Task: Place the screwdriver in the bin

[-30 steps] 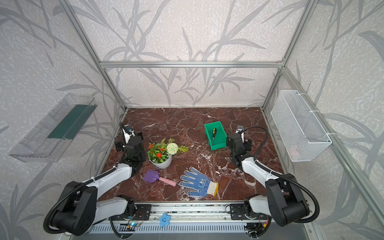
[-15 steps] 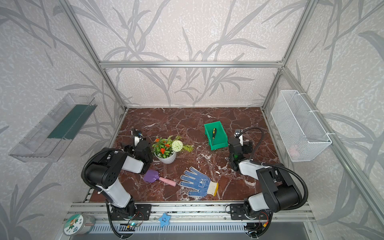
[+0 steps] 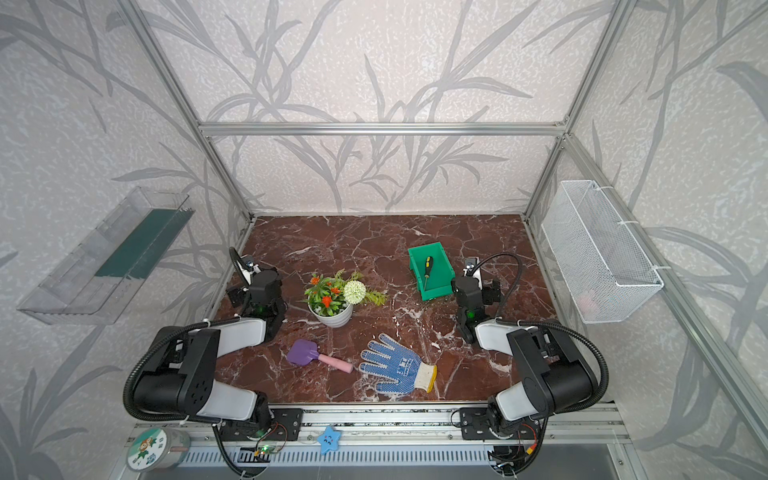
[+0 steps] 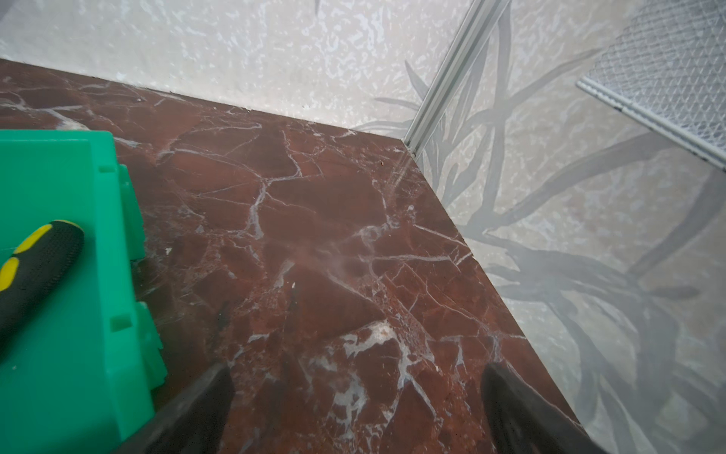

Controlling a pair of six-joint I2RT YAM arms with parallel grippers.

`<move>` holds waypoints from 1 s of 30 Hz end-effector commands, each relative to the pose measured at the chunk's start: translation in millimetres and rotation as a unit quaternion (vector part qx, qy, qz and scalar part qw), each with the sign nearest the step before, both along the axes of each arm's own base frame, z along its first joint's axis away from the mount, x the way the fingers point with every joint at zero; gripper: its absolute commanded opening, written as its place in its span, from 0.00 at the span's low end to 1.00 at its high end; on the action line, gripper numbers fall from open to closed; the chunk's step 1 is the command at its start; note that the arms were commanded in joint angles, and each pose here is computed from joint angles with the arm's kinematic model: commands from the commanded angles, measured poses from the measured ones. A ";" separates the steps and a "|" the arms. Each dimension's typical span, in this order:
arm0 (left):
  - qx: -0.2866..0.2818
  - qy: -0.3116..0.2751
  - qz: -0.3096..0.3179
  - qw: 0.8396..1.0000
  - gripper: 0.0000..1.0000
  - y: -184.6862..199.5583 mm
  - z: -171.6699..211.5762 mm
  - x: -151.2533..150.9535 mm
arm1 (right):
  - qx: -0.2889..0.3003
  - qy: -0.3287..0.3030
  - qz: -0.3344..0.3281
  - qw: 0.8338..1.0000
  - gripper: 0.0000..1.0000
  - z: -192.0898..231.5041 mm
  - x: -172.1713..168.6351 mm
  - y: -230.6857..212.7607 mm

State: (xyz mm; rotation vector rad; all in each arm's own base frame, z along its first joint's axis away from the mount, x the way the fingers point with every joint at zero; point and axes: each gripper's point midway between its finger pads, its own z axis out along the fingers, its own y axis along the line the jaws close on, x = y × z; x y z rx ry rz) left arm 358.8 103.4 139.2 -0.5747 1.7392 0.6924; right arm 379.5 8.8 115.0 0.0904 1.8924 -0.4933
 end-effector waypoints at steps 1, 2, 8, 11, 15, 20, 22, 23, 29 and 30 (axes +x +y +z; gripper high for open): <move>-0.037 -0.005 -0.030 0.999 0.99 -8.6 -14.8 3.2 | 0.005 -0.021 0.020 1.000 0.99 6.5 -0.2 6.0; -0.040 -0.010 -0.031 0.999 0.99 -8.2 -16.0 3.5 | 0.005 -0.022 0.022 0.999 0.99 6.6 -0.2 6.6; -0.036 -0.008 -0.046 0.998 0.99 -12.6 -16.0 6.2 | 0.009 -0.022 0.033 0.999 0.99 5.4 -0.3 8.4; -0.028 -0.028 -0.061 0.997 0.99 -18.1 -12.3 2.0 | 0.023 -0.015 0.044 0.999 0.99 2.6 1.7 7.6; -0.016 -0.030 -0.073 0.997 0.99 -25.2 -11.5 0.9 | 0.039 -0.012 0.053 0.998 0.99 0.2 2.5 6.0; 0.018 -0.033 -0.145 0.989 0.99 -54.1 -12.0 9.1 | 0.040 -0.014 0.058 0.997 0.99 0.1 2.0 7.1; 0.009 -0.030 -0.143 0.989 0.99 -53.4 -13.3 7.7 | 0.042 -0.015 0.065 0.997 0.99 -0.3 1.8 8.0; 0.009 -0.028 -0.144 0.989 0.99 -53.9 -13.9 7.6 | 0.046 -0.015 0.067 0.997 0.99 -0.9 1.6 7.7; 0.010 -0.044 -0.160 0.986 0.99 -56.6 -12.9 5.5 | 0.075 -0.009 0.090 0.993 0.99 -9.5 1.8 7.2; 0.008 -0.044 -0.163 0.986 0.99 -56.5 -13.2 6.6 | 0.078 -0.008 0.087 0.993 0.99 -15.0 3.6 6.2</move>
